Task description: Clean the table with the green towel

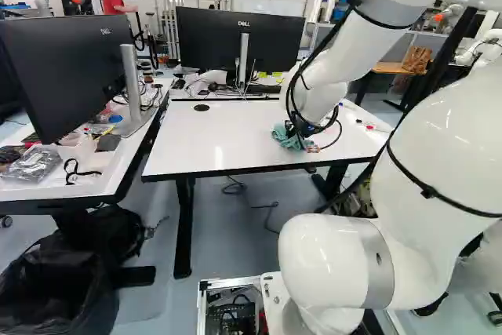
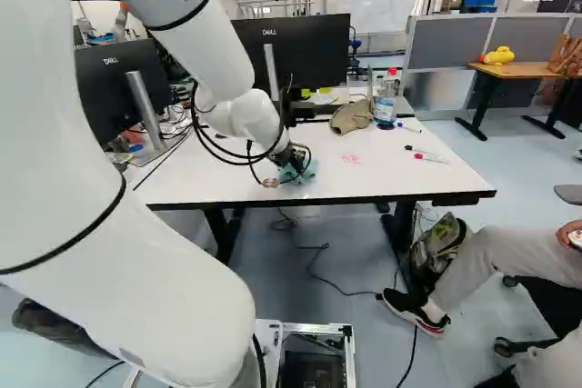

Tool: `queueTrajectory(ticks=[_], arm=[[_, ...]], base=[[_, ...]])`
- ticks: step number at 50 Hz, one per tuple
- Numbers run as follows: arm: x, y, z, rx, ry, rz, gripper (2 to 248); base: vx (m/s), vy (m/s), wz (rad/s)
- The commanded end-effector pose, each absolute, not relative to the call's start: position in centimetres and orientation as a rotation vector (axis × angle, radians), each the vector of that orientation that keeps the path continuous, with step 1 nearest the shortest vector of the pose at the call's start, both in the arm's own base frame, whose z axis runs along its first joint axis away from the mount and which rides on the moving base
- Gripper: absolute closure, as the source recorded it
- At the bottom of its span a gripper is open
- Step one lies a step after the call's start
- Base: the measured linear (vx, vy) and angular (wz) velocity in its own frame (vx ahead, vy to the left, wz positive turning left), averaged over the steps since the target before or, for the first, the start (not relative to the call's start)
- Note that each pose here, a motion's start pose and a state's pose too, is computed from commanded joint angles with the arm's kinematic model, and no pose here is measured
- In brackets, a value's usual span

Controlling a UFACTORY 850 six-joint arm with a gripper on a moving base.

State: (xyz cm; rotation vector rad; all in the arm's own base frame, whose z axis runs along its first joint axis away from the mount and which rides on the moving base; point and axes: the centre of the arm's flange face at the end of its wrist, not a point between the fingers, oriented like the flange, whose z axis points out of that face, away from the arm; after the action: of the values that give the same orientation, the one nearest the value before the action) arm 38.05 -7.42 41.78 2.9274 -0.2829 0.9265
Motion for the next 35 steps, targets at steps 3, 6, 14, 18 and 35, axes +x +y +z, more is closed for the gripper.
queueTrajectory(ticks=[3, 6, 14, 18, 35], arm=[[38.0, -7.4, 41.8, 2.927, -0.283, 0.927, 200], [38.0, -7.4, 41.8, 2.927, -0.283, 0.927, 200], [37.9, -7.2, 42.0, 2.926, -0.274, 0.938, 200], [37.7, -6.7, 42.4, 2.925, -0.257, 0.953, 200], [36.7, -4.0, 44.1, 2.925, -0.158, 1.033, 200]], base=[[0.0, 0.0, 0.0], [0.0, 0.0, 0.0], [0.0, 0.0, 0.0], [0.0, 0.0, 0.0], [0.0, 0.0, 0.0]])
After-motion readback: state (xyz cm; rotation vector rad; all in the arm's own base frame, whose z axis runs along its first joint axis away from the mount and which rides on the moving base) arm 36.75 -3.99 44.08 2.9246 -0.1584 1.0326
